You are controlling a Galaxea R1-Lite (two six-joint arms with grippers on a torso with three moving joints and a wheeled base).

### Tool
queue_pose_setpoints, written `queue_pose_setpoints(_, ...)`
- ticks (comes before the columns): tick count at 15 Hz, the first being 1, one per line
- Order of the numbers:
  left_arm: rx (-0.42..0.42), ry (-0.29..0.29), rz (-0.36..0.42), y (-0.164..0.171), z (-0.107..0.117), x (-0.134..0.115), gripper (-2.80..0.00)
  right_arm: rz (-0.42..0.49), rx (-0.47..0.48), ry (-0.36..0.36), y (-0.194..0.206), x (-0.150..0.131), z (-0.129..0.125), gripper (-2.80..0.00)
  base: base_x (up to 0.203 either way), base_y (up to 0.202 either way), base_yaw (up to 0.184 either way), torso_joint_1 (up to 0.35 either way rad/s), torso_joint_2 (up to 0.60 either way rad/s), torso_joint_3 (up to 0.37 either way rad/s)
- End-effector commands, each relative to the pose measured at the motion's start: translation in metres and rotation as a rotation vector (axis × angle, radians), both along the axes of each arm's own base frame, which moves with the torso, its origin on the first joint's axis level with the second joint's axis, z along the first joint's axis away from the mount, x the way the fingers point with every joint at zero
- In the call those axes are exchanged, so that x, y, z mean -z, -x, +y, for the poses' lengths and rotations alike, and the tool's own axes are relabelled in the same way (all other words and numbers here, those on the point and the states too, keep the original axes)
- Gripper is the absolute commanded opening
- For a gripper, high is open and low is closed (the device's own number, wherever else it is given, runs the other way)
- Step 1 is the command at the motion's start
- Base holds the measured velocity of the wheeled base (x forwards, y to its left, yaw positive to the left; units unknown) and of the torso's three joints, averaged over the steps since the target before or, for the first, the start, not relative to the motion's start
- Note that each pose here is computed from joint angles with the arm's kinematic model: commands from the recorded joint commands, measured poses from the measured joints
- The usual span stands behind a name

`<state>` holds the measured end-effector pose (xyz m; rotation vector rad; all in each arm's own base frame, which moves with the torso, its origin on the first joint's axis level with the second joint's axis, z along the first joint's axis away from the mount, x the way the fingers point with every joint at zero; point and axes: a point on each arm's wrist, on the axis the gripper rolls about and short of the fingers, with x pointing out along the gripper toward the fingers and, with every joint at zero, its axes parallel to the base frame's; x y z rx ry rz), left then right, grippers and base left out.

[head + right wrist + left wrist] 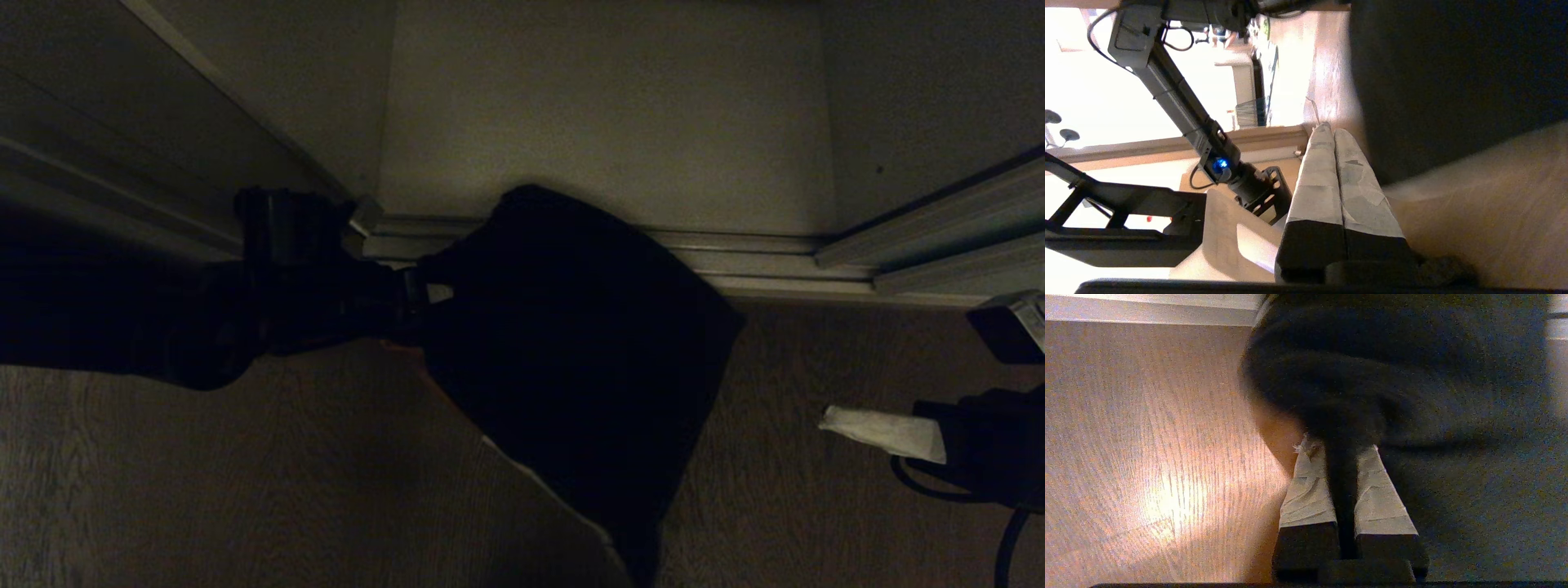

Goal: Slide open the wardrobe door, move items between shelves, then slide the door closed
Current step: Place the pillow on the lower shelf

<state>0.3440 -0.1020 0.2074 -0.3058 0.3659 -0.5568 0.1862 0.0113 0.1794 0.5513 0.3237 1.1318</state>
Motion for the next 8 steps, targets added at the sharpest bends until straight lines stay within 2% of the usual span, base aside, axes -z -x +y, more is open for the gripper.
queue_pose_setpoints(1, 0.000, 0.040, -0.043, 0.013, 0.003, -0.026, -2.80, 0.004, -0.004, -0.001, 0.000, 0.001, 0.000, -2.80, 0.000, 0.000, 0.000, 0.000, 0.00, 0.000)
queue_pose_setpoints(3, 0.022, 0.055, -0.042, 0.027, 0.002, -0.038, -2.80, 0.003, -0.009, -0.001, 0.000, 0.000, 0.000, -2.80, 0.000, 0.000, 0.000, 0.000, 0.00, 0.000)
queue_pose_setpoints(6, 0.036, 0.073, -0.063, 0.012, -0.006, -0.043, -2.80, 0.026, -0.012, -0.002, -0.005, 0.004, 0.000, -2.80, 0.000, 0.000, 0.000, 0.000, 0.00, 0.000)
queue_pose_setpoints(8, 0.035, 0.109, -0.112, 0.002, -0.011, -0.059, -2.80, 0.059, -0.010, -0.004, -0.017, 0.011, -0.001, -2.80, 0.000, 0.000, 0.000, 0.000, 0.00, 0.000)
